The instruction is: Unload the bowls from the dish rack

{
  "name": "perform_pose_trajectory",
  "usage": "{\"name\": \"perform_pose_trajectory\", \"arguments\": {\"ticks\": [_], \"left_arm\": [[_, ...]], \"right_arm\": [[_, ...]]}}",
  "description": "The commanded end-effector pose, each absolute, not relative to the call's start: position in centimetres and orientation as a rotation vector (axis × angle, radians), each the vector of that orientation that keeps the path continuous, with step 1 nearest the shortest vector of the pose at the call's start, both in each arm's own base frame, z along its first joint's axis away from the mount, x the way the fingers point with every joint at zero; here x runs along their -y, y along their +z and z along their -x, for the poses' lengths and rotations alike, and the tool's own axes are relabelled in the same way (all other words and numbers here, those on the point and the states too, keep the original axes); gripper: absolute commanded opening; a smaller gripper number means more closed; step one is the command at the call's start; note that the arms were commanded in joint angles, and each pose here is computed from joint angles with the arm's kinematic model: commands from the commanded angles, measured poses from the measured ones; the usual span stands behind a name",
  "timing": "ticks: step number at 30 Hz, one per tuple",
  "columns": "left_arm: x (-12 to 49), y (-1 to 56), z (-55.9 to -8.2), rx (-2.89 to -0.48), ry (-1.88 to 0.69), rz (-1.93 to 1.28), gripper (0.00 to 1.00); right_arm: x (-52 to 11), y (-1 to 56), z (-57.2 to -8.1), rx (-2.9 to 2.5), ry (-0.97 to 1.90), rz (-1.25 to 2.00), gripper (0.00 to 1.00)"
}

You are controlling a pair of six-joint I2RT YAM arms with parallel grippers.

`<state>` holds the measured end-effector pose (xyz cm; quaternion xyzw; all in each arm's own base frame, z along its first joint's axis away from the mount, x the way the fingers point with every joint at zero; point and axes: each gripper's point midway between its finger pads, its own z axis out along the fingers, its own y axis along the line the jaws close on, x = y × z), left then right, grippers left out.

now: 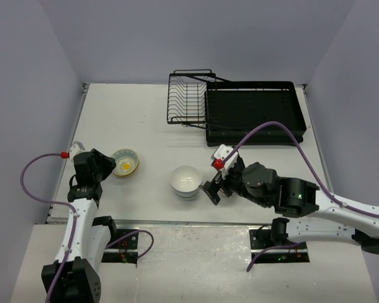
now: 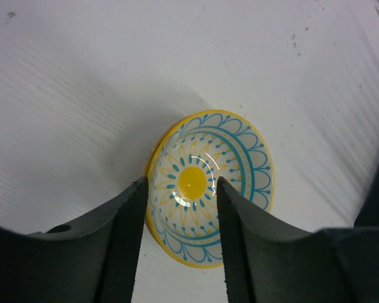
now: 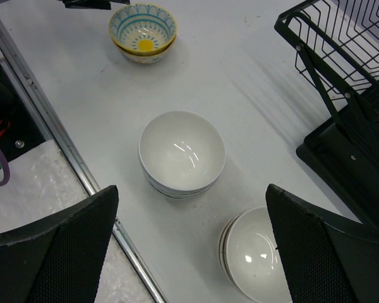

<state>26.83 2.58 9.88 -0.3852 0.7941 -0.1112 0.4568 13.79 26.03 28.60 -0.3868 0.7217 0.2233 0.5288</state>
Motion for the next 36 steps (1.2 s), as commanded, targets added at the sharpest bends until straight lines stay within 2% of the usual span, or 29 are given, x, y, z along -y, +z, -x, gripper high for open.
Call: {"name": "perform_pose_trajectory", "arguments": {"ticks": [1, 2, 4, 9, 11, 14, 21, 26, 36], "left_arm": [[-2.8, 13.0, -26.8, -1.907, -0.276, 0.901, 0.52], [-2.9, 13.9, -26.4, -1.914, -0.255, 0.889, 0.64], [-3.2, 16.7, -25.8, -1.879, -0.231, 0.853, 0.81], [-2.7, 26.2, -24.0, -1.82, -0.177, 0.607, 0.99], [-2.5, 27.9, -23.7, -1.849, -0.135, 0.488, 1.0], [-3.7, 30.2, -22.0, -1.845, 0.004, 0.492, 1.0], [-3.7, 33.5, -17.2, -1.683, 0.059, 0.406, 1.0], [-5.0, 33.7, -15.5, -1.614, 0.101, 0.46, 1.0], [-4.8, 32.8, -15.5, -1.6, 0.08, 0.461, 1.0]], "right_arm": [[-26.1, 30.6, -14.0, -1.701, 0.579, 0.868, 0.99], [-26.0, 30.7, -14.1, -1.712, 0.587, 0.846, 0.99], [-25.1, 31.4, -15.0, -1.733, 0.593, 0.745, 0.99], [-18.4, 34.0, -19.1, -1.744, 0.507, 0.268, 0.99], [-14.0, 34.9, -19.7, -1.721, 0.447, 0.09, 0.99], [-8.5, 35.8, -18.7, -1.692, 0.389, -0.089, 0.99], [-0.2, 33.1, -16.2, -1.76, 0.128, -0.192, 0.99], [1.0, 31.7, -15.1, -1.762, 0.175, -0.183, 0.99], [3.0, 31.4, -14.7, -1.71, 0.161, -0.259, 0.99]]}}
